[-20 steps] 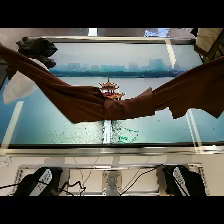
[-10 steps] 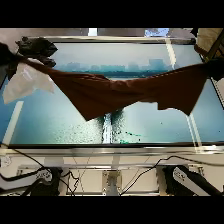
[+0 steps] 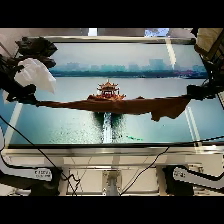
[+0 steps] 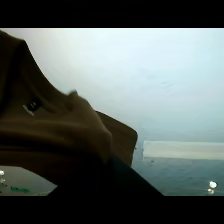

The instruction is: Fold the shirts.

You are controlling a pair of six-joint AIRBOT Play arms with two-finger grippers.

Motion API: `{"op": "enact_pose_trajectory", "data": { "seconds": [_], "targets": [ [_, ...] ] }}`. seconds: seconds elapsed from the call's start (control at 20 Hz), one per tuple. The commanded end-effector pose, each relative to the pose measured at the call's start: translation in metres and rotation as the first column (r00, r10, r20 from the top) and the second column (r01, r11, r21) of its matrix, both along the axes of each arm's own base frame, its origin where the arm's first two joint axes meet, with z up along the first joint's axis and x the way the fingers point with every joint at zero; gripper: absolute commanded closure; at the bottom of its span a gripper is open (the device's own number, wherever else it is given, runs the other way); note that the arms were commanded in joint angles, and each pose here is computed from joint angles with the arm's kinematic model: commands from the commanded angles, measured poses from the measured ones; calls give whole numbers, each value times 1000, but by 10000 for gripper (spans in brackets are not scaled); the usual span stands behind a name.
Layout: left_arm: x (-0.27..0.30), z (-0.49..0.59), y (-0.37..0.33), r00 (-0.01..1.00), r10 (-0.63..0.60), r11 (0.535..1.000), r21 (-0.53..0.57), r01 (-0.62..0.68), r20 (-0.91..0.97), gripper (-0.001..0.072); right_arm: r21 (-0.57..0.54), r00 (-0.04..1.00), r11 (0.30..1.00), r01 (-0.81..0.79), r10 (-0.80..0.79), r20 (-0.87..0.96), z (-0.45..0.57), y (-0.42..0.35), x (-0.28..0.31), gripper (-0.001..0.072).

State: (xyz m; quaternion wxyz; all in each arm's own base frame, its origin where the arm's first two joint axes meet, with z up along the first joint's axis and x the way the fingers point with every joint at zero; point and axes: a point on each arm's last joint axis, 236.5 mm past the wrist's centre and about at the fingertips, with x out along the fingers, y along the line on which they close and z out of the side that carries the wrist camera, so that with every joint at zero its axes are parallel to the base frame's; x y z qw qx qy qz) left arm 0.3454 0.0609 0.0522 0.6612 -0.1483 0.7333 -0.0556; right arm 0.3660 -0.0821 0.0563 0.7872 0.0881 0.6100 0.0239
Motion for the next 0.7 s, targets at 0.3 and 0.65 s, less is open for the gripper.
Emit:
{"op": "enact_pose_trajectory", "data": {
  "seconds": [0.3, 0.65],
  "targets": [
    [44, 33, -62, 947, -105, 950, -252, 185, 303, 696, 46, 996, 998, -49, 45, 81, -1, 12, 20, 688],
    [156, 118, -9, 698, 75, 997, -65, -41, 712, 697, 43, 834, 984, 172, -169, 525, 58, -25, 120, 688]
  ]
}}
